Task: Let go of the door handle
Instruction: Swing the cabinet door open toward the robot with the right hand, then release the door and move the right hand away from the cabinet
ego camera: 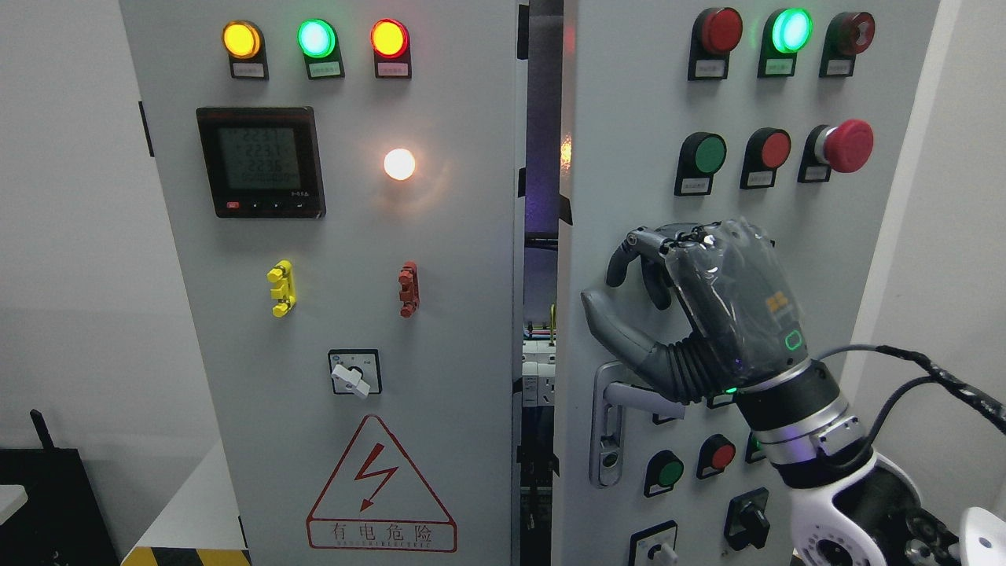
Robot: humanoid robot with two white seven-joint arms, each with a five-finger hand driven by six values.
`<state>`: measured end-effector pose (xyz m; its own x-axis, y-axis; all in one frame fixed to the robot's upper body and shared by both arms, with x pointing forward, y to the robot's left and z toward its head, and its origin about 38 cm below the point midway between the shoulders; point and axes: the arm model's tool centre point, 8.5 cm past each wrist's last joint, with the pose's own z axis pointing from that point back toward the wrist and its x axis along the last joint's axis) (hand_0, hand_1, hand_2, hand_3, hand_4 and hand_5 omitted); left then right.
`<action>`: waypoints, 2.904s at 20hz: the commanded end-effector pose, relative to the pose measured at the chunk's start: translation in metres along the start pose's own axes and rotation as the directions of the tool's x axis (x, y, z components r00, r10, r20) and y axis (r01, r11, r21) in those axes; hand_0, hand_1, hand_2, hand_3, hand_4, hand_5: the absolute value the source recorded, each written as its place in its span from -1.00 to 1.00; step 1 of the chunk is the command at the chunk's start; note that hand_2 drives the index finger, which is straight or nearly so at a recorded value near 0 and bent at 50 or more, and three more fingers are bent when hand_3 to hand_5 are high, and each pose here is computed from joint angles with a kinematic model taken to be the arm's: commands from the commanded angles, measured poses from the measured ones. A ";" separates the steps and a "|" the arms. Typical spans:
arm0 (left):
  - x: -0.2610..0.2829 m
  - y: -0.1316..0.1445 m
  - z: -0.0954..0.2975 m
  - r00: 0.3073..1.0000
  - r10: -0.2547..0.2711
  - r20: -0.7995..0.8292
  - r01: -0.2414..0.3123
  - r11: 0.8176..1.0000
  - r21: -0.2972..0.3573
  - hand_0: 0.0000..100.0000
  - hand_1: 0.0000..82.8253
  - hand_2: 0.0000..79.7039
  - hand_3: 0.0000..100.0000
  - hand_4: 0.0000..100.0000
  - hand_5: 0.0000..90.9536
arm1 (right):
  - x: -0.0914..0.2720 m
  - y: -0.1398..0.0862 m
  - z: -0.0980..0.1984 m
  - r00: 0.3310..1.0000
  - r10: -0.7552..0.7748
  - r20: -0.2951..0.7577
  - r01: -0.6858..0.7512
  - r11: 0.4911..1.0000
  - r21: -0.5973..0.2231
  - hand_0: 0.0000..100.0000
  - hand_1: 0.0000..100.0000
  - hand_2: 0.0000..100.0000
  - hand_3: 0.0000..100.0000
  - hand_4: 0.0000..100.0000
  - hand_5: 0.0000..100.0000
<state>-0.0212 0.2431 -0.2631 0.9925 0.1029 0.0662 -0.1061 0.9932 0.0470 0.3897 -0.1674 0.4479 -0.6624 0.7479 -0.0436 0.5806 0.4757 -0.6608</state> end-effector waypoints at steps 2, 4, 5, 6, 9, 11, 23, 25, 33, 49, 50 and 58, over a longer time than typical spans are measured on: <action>0.010 -0.002 -0.001 1.000 0.001 0.030 -0.001 1.000 -0.005 -0.76 -0.06 -1.00 -1.00 -1.00 -1.00 | 0.005 -0.022 -0.002 1.000 0.003 0.006 -0.002 0.996 -0.090 0.06 -0.36 0.24 1.00 0.89 0.94; 0.010 -0.002 -0.001 1.000 0.001 0.030 -0.001 1.000 -0.005 -0.76 -0.06 -1.00 -1.00 -1.00 -1.00 | 0.009 -0.026 -0.001 0.999 0.025 0.041 -0.021 0.994 -0.112 0.06 -0.36 0.24 1.00 0.89 0.94; 0.010 -0.002 -0.001 1.000 0.001 0.030 -0.001 1.000 -0.005 -0.76 -0.06 -1.00 -1.00 -1.00 -1.00 | 0.011 -0.028 0.000 0.998 0.025 0.054 -0.018 0.992 -0.125 0.06 -0.36 0.24 1.00 0.89 0.94; 0.010 -0.002 -0.001 1.000 0.000 0.030 0.001 1.000 -0.005 -0.76 -0.06 -1.00 -1.00 -1.00 -1.00 | 0.014 -0.029 0.002 0.998 0.020 0.066 -0.011 0.991 -0.135 0.06 -0.36 0.24 1.00 0.89 0.94; 0.010 -0.002 -0.001 1.000 0.001 0.030 -0.001 1.000 -0.005 -0.76 -0.06 -1.00 -1.00 -1.00 -1.00 | 0.016 -0.037 0.006 0.998 0.019 0.067 -0.007 0.985 -0.170 0.06 -0.36 0.25 1.00 0.89 0.94; 0.010 -0.002 -0.001 1.000 0.000 0.030 0.001 1.000 -0.005 -0.76 -0.06 -1.00 -1.00 -1.00 -1.00 | 0.012 -0.042 0.008 0.998 0.016 0.057 -0.005 0.982 -0.190 0.06 -0.36 0.26 1.00 0.89 0.94; 0.010 -0.002 -0.001 1.000 0.000 0.030 0.001 1.000 -0.005 -0.76 -0.06 -1.00 -1.00 -1.00 -1.00 | -0.003 -0.071 0.029 0.995 0.043 0.085 -0.017 0.960 -0.280 0.07 -0.37 0.31 1.00 0.89 0.94; 0.010 -0.002 -0.001 1.000 0.001 0.030 -0.001 1.000 -0.005 -0.76 -0.06 -1.00 -1.00 -1.00 -1.00 | -0.004 -0.075 0.030 0.995 0.043 0.087 -0.016 0.955 -0.296 0.07 -0.37 0.31 1.00 0.89 0.94; 0.010 -0.002 -0.001 1.000 0.000 0.030 0.001 1.000 -0.005 -0.76 -0.06 -1.00 -1.00 -1.00 -1.00 | -0.019 -0.093 0.050 0.993 0.072 0.093 -0.036 0.937 -0.346 0.07 -0.37 0.33 1.00 0.89 0.95; 0.010 -0.002 -0.001 1.000 0.000 0.030 0.001 1.000 -0.005 -0.76 -0.06 -1.00 -1.00 -1.00 -1.00 | -0.100 -0.120 0.131 0.967 0.147 -0.206 -0.213 0.914 -0.345 0.08 -0.37 0.35 1.00 0.89 0.95; 0.010 -0.002 -0.001 1.000 0.003 0.030 -0.002 1.000 -0.005 -0.76 -0.06 -1.00 -1.00 -1.00 -1.00 | -0.108 -0.121 0.138 0.959 0.141 -0.245 -0.222 0.911 -0.348 0.08 -0.37 0.35 1.00 0.89 0.95; 0.010 -0.002 -0.001 1.000 0.001 0.030 -0.001 1.000 -0.005 -0.76 -0.06 -1.00 -1.00 -1.00 -1.00 | -0.170 -0.098 0.233 0.828 0.112 -0.549 -0.277 0.934 -0.227 0.08 -0.40 0.34 1.00 0.88 0.94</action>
<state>-0.0212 0.2431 -0.2631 0.9925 0.1030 0.0662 -0.1063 0.9932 0.0471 0.3382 -0.3559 0.4028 -0.4707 0.8789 0.0773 0.7890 0.4585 -0.4089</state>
